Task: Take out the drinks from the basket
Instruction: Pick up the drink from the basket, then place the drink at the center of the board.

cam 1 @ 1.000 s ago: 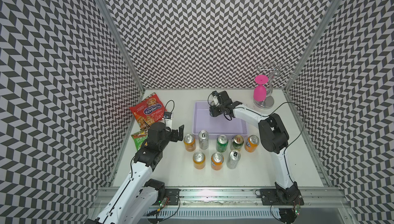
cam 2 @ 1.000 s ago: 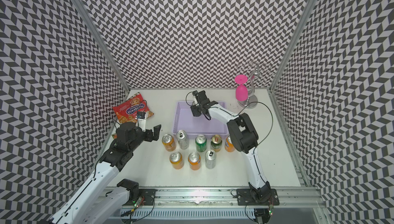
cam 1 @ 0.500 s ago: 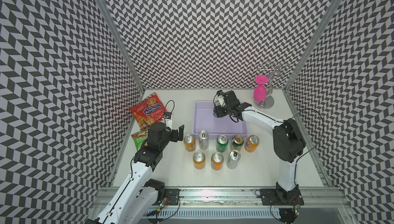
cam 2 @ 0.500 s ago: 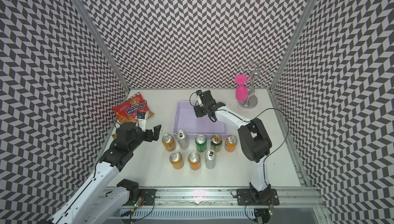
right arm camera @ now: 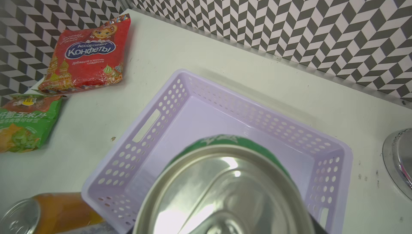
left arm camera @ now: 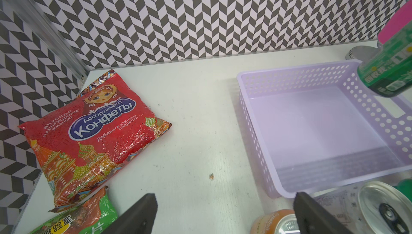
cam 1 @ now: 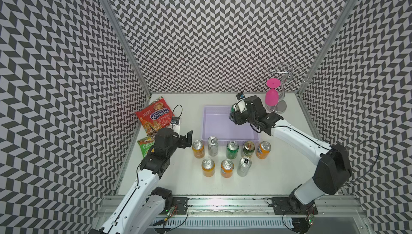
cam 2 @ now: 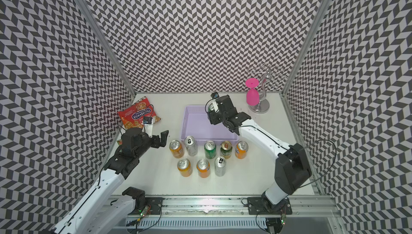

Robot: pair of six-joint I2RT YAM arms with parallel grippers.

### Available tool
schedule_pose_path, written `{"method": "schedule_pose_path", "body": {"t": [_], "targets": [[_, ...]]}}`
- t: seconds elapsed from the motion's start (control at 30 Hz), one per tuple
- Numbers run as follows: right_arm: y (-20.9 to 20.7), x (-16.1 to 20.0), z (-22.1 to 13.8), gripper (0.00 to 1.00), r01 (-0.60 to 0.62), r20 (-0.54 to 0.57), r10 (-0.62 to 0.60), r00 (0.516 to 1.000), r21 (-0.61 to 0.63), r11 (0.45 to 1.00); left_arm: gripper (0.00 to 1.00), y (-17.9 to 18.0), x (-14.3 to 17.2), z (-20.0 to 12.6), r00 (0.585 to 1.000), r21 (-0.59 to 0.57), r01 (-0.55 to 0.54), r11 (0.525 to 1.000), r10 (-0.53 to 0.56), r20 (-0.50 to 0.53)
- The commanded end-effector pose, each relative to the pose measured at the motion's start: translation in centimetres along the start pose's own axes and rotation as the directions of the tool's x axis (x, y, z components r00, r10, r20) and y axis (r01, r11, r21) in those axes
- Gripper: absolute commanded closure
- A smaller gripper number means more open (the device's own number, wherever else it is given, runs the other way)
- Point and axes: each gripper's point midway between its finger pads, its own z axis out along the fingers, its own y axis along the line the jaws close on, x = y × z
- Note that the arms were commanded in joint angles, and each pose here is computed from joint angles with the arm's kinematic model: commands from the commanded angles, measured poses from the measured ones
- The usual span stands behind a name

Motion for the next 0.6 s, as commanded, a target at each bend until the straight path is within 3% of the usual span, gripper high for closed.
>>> {"method": "schedule_pose_path", "body": {"t": [0.0,0.33,0.57], "targets": [[0.7,-3.9,-4.6,0.38,-0.016,0.171,0.015,0.985,0.000,1.000,0.01,0.2,-0.7,-0.2,1.000,-0.004,-0.008,1.000,0.008,0.026],[1.5,-3.2,-11.7,0.38,-0.056,0.224,0.067,0.972,-0.052,0.997,0.01,0.3,-0.8,-0.3,0.999,-0.007,-0.006,1.000,0.006,0.032],[0.9,0.8,-13.8,0.38,-0.087,0.111,0.084,0.990,0.015,0.996,0.01,0.2,-0.8,-0.3,0.999,-0.003,-0.004,1.000,0.004,0.033]]}}
